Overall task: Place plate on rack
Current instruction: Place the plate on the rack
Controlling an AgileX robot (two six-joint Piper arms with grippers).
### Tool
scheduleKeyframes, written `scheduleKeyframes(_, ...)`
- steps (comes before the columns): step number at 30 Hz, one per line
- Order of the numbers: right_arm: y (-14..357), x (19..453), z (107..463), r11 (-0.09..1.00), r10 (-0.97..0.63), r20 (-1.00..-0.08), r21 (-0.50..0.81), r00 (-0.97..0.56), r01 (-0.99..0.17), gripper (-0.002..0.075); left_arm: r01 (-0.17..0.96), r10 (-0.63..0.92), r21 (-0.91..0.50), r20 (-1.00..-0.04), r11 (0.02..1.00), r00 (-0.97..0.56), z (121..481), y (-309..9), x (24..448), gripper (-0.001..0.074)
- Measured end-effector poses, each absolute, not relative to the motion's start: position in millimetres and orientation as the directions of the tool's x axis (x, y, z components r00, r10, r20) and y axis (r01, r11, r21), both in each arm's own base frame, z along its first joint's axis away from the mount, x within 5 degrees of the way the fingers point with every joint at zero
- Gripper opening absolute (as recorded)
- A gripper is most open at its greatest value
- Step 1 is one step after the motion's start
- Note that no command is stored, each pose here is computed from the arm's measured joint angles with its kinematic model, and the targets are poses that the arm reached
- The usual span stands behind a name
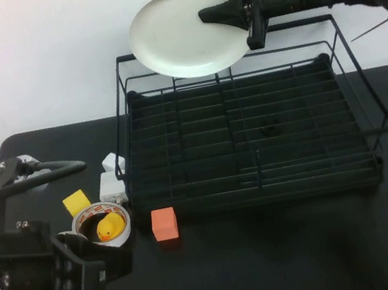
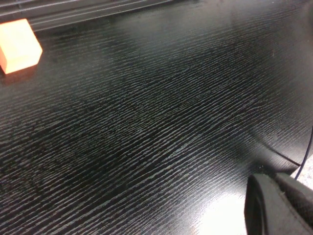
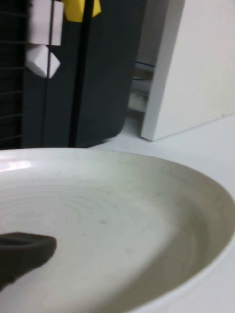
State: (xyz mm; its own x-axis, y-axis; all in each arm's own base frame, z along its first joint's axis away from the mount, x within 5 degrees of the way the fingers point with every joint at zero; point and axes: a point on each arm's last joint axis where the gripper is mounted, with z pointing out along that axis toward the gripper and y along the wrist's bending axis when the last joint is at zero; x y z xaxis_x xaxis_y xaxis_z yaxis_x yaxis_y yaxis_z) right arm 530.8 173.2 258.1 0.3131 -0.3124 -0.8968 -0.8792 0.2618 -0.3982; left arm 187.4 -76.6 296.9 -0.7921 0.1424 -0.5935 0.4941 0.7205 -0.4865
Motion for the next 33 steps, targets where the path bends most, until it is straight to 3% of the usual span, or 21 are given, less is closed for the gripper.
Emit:
scheduleKeyframes(11, 178, 540, 222, 0.288, -0.272, -0.924, -0.344, 0.269, -0.894, 0.0148, 0.511, 0.155, -0.476, -0.605, 0.716, -0.781, 297, -77, 187, 0.0)
scheduleKeyframes(33, 180, 544, 202, 0.288, -0.28, -0.93, -0.317, 0.237, -0.904, 0.0149, 0.528, 0.169, -0.463, -0.617, 0.712, -0.769, 297, -77, 188, 0.0)
